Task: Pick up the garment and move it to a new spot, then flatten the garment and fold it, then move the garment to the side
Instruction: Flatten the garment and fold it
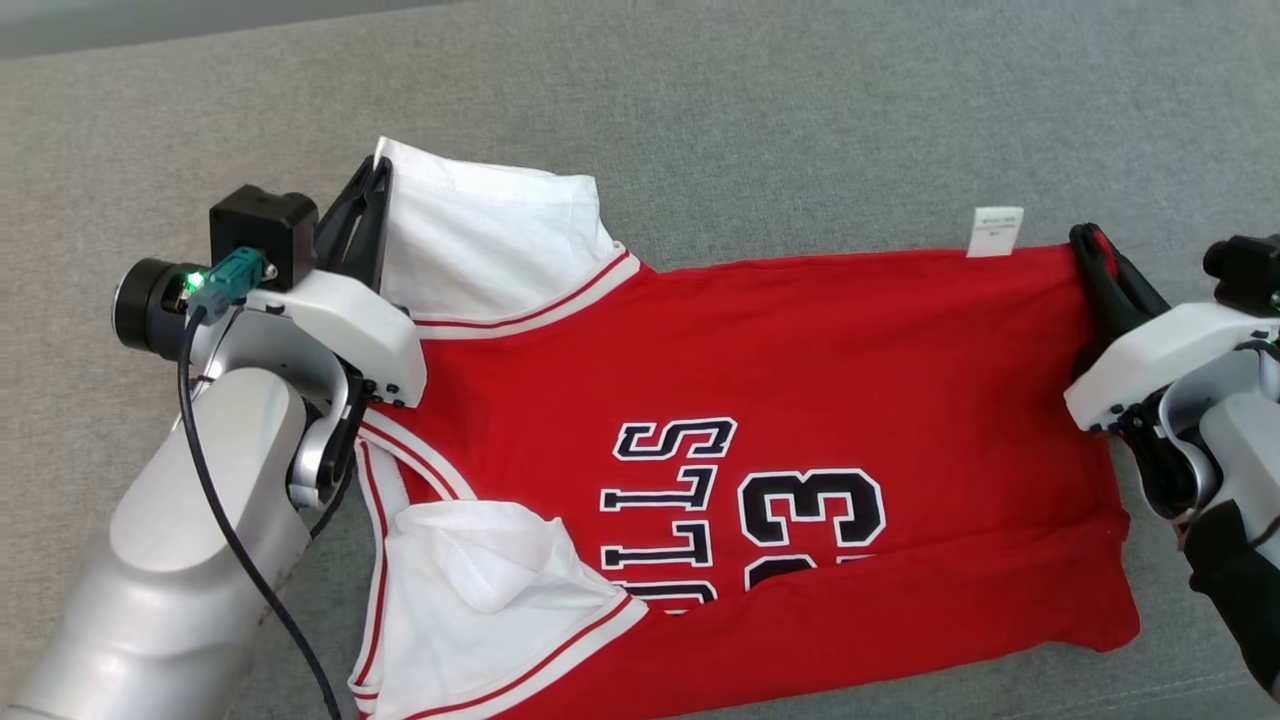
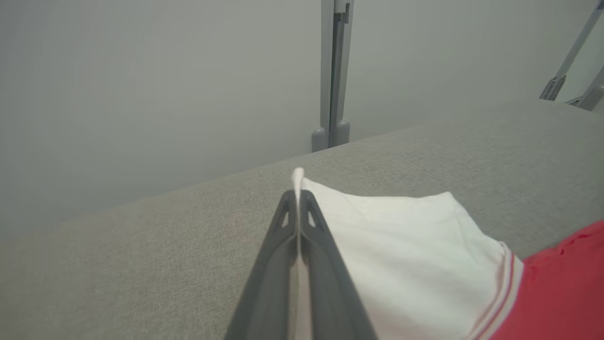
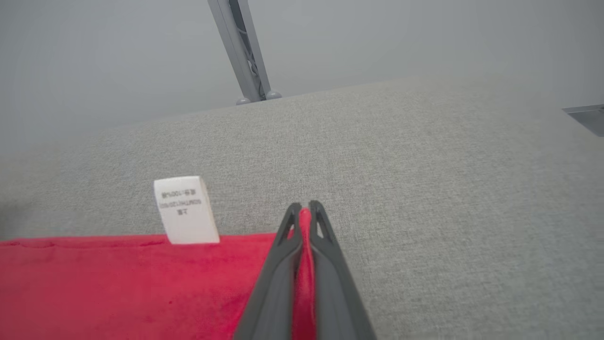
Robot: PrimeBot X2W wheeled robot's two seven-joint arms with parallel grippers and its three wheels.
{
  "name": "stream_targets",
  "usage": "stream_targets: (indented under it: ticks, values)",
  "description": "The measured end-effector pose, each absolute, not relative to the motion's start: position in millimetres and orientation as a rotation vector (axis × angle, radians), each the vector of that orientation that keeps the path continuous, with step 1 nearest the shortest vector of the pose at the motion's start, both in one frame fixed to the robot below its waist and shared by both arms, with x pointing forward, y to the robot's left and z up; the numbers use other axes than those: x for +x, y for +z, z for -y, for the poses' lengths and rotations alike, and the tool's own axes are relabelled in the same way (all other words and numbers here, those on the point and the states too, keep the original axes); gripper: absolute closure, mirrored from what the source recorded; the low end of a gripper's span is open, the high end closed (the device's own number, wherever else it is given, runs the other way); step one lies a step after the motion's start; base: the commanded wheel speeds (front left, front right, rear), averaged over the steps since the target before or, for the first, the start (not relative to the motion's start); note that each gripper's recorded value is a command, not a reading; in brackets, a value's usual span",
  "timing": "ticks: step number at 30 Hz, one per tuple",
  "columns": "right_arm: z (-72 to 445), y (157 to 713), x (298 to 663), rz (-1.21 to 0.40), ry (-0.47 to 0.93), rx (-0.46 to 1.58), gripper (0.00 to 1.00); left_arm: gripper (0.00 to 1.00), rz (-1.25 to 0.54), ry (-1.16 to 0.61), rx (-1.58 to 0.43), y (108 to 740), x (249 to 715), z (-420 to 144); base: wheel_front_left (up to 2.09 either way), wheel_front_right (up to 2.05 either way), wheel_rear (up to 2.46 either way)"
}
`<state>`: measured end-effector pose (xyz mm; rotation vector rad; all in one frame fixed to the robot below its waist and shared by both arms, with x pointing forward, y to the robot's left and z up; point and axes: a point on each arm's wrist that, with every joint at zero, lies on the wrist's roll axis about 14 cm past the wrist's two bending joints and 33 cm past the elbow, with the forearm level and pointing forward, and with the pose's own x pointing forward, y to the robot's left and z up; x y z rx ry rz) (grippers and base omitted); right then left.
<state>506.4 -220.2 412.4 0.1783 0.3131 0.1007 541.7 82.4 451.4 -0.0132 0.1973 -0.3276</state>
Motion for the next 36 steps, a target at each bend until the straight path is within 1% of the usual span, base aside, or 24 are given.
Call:
stream_targets:
  ticks: [9,17,26,36]
  values:
    - [227,422,494,-0.284,0.083,0.170,1.00,1.00,-0.152,-0.312,-0.025,477,518,-93,0.00,0.00,0.00]
    - [229,431,484,-0.258,0.079,0.168,1.00,1.00,-0.152,-0.322,-0.024,485,493,-96,0.00,0.00,0.00]
    - [215,445,474,-0.209,0.132,0.158,1.00,1.00,-0.138,-0.325,-0.013,498,467,-105,0.00,0.00,0.00]
    - [208,444,453,-0.210,0.167,0.147,1.00,1.00,-0.167,-0.347,0.027,502,434,-112,0.00,0.00,0.00]
